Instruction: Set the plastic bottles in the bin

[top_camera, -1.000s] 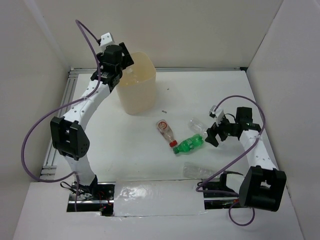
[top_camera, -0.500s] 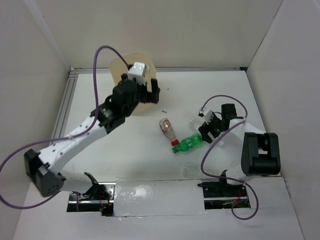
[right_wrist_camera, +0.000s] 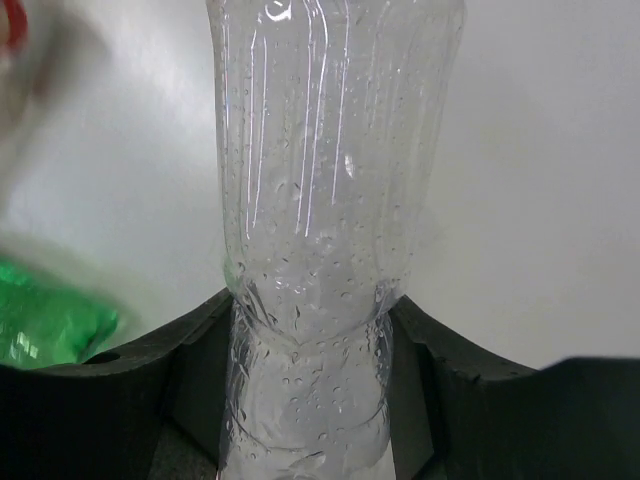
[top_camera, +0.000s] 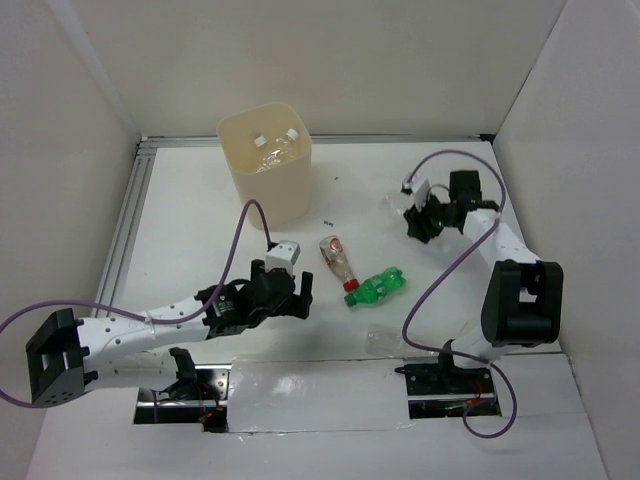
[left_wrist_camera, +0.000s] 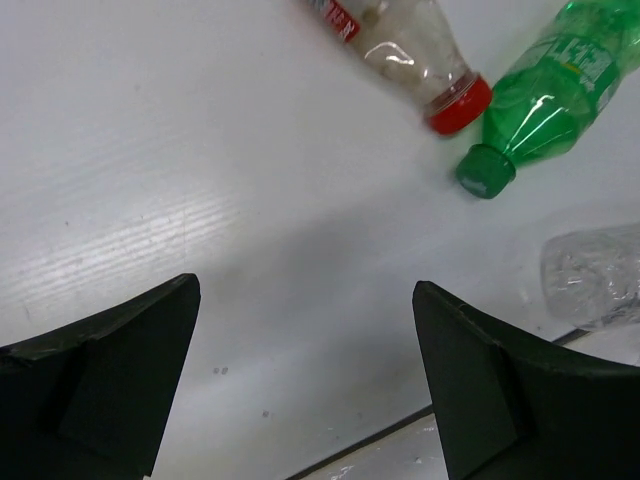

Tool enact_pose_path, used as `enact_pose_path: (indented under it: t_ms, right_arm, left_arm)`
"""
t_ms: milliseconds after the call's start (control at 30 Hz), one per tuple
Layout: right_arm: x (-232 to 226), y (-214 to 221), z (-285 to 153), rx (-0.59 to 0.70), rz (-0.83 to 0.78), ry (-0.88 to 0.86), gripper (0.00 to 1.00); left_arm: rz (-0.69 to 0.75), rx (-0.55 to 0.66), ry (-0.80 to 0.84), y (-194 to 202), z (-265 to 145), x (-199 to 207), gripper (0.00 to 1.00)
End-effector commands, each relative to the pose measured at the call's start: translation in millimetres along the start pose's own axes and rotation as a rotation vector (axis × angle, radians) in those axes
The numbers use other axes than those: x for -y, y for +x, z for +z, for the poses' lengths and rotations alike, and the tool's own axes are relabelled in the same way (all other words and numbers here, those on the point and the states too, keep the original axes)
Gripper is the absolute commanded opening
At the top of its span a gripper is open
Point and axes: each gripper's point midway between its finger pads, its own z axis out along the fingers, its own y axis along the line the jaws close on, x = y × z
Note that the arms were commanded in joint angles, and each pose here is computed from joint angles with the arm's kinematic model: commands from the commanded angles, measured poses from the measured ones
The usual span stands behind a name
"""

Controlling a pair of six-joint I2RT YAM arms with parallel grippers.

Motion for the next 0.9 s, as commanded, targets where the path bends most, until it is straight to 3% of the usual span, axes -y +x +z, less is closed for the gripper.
enact_pose_path:
  t_ms: [0, 33, 167, 267, 300, 333, 400, 633, 767, 833, 867]
  right_arm:
    - [20, -136, -48, 0.288, -0.150, 0.053, 0.31]
    - [29, -184, -69, 0.385, -0.218, 0.100, 0.31]
    - [11, -296, -87, 0.603, -0.352, 0.114, 0.32]
    - [-8, -348, -63, 0.663, -0.388, 0.072, 0.33]
    - [-10, -383, -83, 0.734, -0.416, 0.088, 0.33]
    - [-20, -395, -56, 0.734, -0.394, 0.035, 0.33]
    - [-31, -436, -69, 0.830, -0.422, 0.033, 0.33]
    - [-101, -501, -24, 0.935, -0.479, -0.063, 0.36]
    - [-122, -496, 29, 0.892, -0.453, -0.133, 0.52]
    - [-125, -492, 43, 0.869, -0.430, -0.138, 0.71]
    - [-123, -492, 44, 0.867, -0.426, -0.129, 0.71]
  left_arm:
    - [-0.177, 0.043, 0.020, 0, -1, 9, 1.00]
    - [-0.192, 0.034, 0.031, 4, 1, 10, 1.00]
    - [-0.220, 0.026, 0.074, 14, 4, 17, 1.00]
    - [-0.217, 0.004, 0.076, 21, 6, 20, 1.00]
    - [-0.211, 0.001, 0.083, 22, 5, 22, 1.00]
    - [-0.213, -0.009, 0.084, 26, 6, 24, 1.00]
    - [-0.216, -0.013, 0.091, 31, 5, 26, 1.00]
    - [-0.244, -0.013, 0.096, 32, 3, 31, 1.00]
    - [-0.257, -0.009, 0.101, 31, 5, 33, 1.00]
    - [-0.263, 0.007, 0.101, 21, 9, 42, 1.00]
    - [-0.254, 0.015, 0.093, 19, 9, 40, 1.00]
